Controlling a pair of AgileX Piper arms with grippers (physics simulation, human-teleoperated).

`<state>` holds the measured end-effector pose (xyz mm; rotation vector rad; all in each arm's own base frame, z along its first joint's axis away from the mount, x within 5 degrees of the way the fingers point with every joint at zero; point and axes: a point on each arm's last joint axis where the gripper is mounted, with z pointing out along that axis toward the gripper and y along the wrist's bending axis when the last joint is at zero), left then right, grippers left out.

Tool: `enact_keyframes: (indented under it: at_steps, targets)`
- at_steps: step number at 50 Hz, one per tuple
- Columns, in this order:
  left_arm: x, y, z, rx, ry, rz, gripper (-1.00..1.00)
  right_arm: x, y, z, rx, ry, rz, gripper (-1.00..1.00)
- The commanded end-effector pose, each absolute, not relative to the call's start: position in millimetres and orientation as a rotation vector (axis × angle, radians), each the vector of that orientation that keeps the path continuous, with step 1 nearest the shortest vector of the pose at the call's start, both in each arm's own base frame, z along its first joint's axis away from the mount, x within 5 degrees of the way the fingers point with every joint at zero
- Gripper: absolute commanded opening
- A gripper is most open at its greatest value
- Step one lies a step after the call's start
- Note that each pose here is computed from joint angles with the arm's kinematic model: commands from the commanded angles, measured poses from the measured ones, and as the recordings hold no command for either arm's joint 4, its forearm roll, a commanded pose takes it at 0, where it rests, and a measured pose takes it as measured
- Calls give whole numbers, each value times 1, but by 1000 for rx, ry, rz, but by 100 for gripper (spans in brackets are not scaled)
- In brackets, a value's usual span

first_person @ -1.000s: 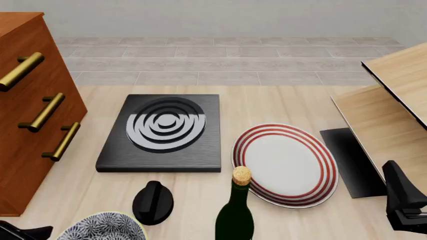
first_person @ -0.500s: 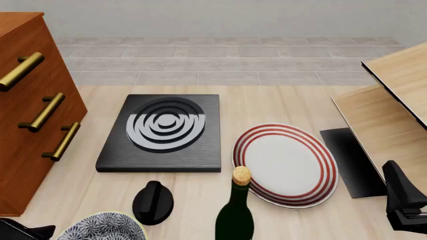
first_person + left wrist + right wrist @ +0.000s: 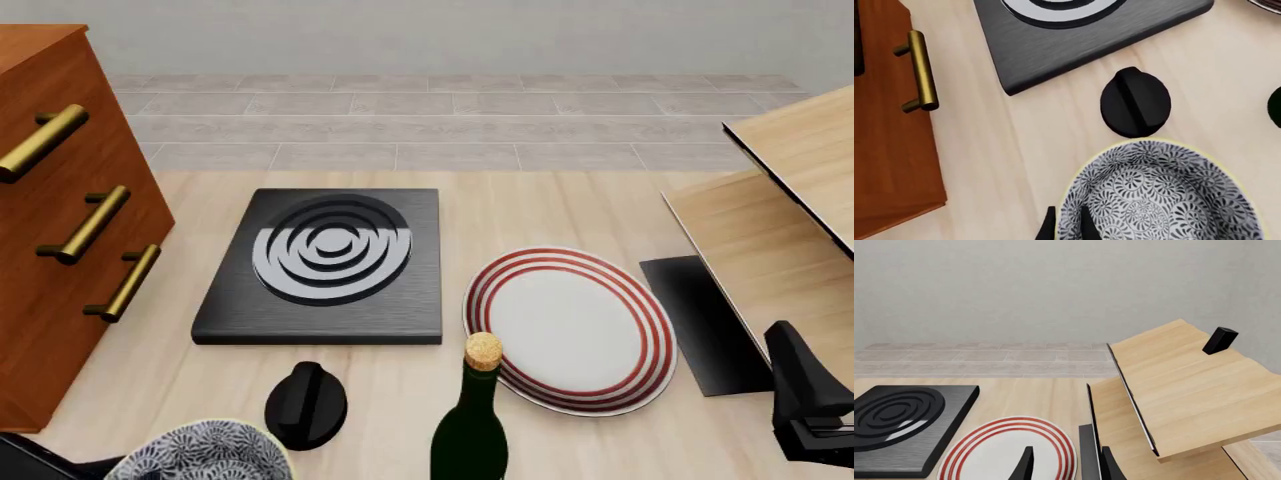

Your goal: Put the bowl on the top of the cabinet.

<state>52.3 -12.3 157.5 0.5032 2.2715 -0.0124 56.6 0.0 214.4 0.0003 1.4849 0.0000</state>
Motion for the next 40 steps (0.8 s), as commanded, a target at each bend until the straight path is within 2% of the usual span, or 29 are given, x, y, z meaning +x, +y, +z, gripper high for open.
enact_keyframes:
  at_steps: [1, 7, 15, 40]
  targets:
    - [50, -12, 169, 518, 2234, -11, -100, 57, 0, 214, 0, 1485, 0, 100]
    - [50, -12, 184, 515, 2184, -12, -100, 57, 0, 214, 0, 1485, 0, 100]
    - [43, -12, 227, 509, 2069, -35, -100, 57, 0, 214, 0, 1485, 0, 100]
    - [36, -9, 290, 367, 1969, -95, -100, 57, 0, 214, 0, 1485, -1, 100]
